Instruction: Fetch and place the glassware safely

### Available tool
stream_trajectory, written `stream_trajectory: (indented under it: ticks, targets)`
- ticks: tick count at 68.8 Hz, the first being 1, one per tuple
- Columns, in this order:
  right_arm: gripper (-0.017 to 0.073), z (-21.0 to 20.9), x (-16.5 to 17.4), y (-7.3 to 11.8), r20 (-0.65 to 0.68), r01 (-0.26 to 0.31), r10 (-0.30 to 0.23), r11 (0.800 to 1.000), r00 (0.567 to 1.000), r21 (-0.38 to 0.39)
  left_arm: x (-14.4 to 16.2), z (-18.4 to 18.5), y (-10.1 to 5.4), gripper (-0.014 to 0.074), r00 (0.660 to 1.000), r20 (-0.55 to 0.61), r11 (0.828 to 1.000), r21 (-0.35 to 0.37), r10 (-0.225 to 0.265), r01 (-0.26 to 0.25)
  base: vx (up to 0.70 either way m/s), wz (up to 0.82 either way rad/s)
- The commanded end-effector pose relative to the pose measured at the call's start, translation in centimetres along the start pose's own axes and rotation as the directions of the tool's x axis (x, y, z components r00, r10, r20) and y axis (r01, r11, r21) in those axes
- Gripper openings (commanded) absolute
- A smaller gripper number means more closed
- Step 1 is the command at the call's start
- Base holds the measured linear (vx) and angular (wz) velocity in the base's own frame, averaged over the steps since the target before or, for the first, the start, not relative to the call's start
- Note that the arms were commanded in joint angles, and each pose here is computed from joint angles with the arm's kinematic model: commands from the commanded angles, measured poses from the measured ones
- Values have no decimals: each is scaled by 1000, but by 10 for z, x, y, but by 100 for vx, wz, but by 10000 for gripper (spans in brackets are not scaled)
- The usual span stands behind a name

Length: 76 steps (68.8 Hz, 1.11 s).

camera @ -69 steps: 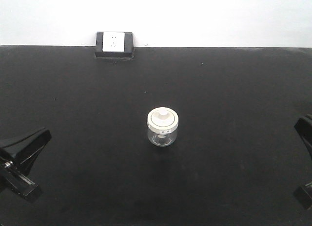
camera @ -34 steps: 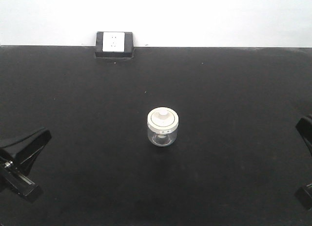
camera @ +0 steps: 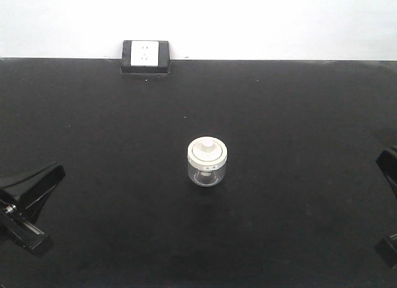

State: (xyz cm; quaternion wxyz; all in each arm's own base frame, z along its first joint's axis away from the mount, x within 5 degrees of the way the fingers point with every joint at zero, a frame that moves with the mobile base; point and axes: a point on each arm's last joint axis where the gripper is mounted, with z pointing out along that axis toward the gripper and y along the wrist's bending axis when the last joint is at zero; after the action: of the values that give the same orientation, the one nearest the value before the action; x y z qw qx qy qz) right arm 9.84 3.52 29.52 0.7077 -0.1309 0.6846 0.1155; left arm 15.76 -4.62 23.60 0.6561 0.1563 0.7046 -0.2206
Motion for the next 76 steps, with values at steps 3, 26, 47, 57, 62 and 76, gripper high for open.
stream_trajectory:
  ticks: [3,26,47,57,62,76]
  targets:
    - [-4,0,-13,2,66,3,-1,1000,998,-25,-18,-2,-2,2,993,121,1000,3,-7,7,0,0]
    - [-4,0,-13,2,67,3,-1,1000,998,-26,-38,-29,4,2,971,185,962,-252,154,-104,0,0]
    - [-4,0,-13,2,67,3,-1,1000,998,-26,-38,-56,8,2,983,132,900,-433,128,-59,0,0]
    - [-4,0,-13,2,67,3,-1,1000,998,-26,-37,-67,8,2,989,115,873,-487,96,-28,0,0]
    - [-4,0,-13,2,67,3,-1,1000,998,-26,-34,-74,7,2,993,90,861,-508,76,-20,0,0]
    - [-4,0,-13,2,67,3,-1,1000,998,-26,-23,-90,-3,2,999,-7,859,-511,50,-46,0,0]
